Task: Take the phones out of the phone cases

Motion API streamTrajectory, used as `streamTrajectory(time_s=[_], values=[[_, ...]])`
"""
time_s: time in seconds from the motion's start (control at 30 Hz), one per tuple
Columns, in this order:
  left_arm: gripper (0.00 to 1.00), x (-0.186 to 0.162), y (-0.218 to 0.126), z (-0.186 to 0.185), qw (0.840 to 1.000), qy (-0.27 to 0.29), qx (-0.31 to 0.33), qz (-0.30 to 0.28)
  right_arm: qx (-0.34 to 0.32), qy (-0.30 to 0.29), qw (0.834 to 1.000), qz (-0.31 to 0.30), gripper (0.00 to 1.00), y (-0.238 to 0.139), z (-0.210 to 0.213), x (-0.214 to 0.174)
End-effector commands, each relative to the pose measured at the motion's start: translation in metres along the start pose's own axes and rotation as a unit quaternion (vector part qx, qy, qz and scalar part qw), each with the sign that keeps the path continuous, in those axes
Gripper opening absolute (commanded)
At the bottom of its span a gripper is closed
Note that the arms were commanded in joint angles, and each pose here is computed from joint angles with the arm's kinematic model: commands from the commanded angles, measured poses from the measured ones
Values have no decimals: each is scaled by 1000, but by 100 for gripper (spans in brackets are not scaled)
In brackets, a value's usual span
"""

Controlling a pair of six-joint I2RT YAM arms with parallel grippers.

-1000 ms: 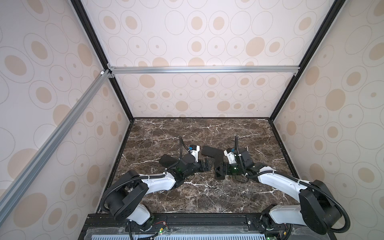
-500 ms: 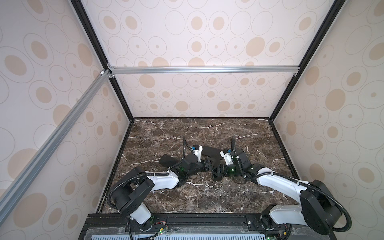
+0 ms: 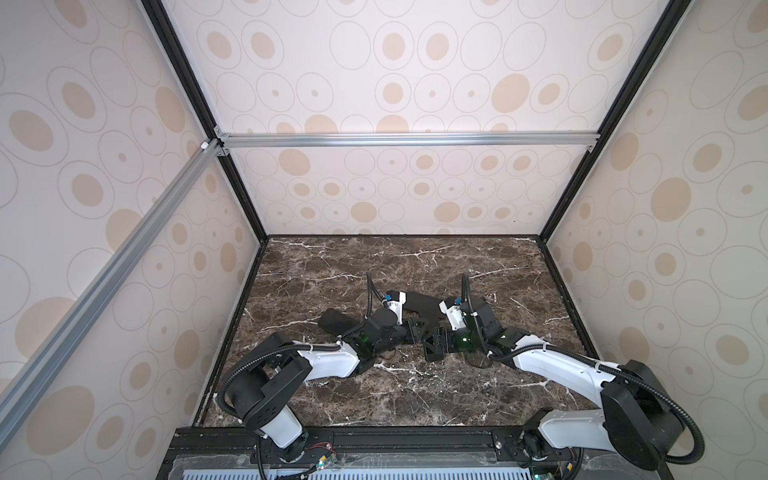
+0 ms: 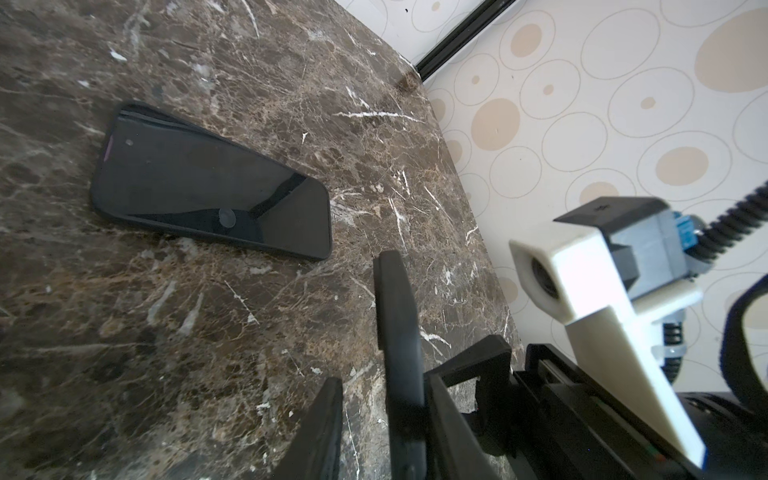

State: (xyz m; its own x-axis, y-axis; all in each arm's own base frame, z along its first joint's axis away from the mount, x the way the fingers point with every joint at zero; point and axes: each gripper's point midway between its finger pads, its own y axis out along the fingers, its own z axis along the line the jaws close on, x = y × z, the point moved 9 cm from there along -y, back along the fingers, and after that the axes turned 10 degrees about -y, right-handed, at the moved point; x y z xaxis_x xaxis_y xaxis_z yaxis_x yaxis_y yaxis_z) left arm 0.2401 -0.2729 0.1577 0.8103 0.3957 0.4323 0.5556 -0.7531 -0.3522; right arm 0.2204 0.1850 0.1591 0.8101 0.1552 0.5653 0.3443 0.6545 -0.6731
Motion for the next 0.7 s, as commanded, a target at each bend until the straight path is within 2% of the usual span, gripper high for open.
streamTrajectory(time_s=[0.0, 0.43, 0.57, 0.67], values=[[29, 3, 4, -12, 1000, 0, -21, -6, 25, -31, 998, -51, 75, -10, 16, 22], [11, 8, 1, -21, 999, 4, -34, -12, 22, -37, 998, -56, 75, -11, 17, 23], [1, 11, -3, -24, 999, 7, -36, -22, 22, -40, 997, -56, 80, -12, 18, 23], [0, 15, -8, -28, 999, 10, -34, -32, 22, -46, 997, -62, 90, -15, 18, 23]])
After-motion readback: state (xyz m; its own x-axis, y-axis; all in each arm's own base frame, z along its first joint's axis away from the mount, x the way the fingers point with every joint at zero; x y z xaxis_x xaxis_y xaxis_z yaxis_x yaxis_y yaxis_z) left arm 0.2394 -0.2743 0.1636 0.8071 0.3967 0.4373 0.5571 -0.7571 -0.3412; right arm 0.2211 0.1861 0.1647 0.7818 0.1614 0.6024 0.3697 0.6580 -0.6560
